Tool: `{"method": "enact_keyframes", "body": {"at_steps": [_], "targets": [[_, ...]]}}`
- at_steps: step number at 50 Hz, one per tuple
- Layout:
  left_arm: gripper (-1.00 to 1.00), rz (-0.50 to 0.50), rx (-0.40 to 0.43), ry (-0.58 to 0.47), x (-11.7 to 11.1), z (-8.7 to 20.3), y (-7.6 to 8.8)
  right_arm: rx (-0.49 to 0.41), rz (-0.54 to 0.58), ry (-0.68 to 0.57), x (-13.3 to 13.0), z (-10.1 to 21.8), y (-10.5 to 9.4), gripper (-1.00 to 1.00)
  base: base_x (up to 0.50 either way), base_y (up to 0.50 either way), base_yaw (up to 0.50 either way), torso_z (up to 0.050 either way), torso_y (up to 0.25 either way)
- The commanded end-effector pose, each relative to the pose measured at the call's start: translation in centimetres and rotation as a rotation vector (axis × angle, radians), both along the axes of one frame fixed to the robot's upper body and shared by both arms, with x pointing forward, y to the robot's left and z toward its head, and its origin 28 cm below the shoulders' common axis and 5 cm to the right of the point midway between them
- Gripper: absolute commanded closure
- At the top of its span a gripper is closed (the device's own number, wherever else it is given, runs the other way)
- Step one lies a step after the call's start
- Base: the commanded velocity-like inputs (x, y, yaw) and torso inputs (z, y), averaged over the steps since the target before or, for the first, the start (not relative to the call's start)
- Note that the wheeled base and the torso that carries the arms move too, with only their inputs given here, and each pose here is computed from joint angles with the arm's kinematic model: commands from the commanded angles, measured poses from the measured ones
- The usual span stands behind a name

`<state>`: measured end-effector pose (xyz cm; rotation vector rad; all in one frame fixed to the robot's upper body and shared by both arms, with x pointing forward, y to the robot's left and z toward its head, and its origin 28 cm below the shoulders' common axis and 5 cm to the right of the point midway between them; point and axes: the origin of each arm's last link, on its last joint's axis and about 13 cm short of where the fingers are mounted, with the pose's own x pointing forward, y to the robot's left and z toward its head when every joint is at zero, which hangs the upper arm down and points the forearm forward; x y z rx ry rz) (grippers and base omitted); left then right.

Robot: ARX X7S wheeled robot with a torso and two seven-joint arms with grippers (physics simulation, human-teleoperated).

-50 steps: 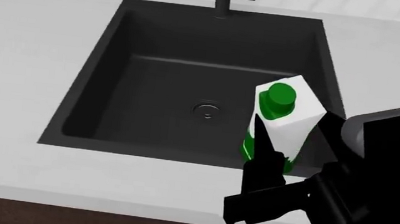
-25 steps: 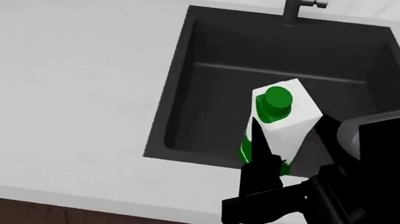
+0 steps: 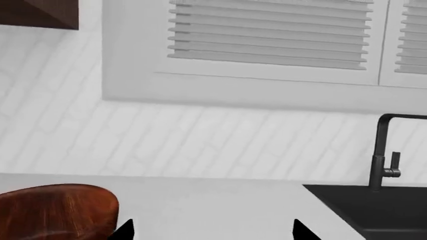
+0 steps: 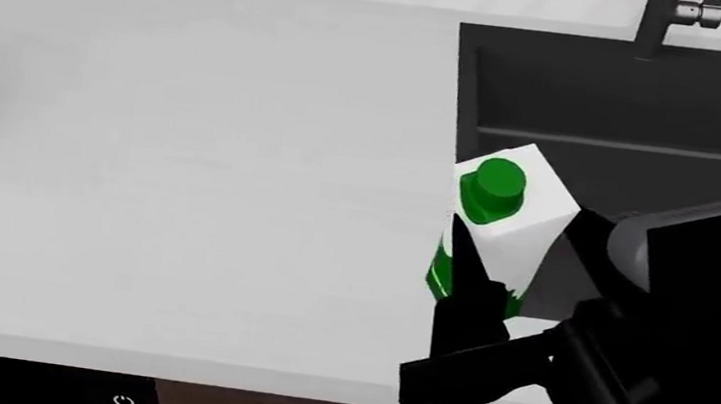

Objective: Place the eggs and milk next to the bowl.

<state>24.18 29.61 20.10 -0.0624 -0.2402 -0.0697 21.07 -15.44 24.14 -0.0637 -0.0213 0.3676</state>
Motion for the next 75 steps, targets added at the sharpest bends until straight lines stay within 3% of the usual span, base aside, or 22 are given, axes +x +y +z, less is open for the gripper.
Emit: {"method": "enact_keyframes", "body": {"at_steps": [1,69,75], "targets": [[-1.0,0.0,0.002,-0.005,-0.15,0.19,0.05,-0.015,0.002,-0.022,0.0,0.34,0.02,1.0,0.0,0.5,0.0,0.0,0.0],[-1.0,-0.001,0.01,-0.003,-0.09,-0.25,0.09,-0.018,0.005,-0.007,-0.03,-0.2,-0.06,1.0,0.0,0.5,0.0,0.0,0.0],[-1.0,-0.011,0.01,-0.009,0.2,0.05,-0.23,-0.005,-0.001,-0.014,-0.08,-0.15,-0.15,1.0,0.0,0.07,0.0,0.0,0.0]]}}
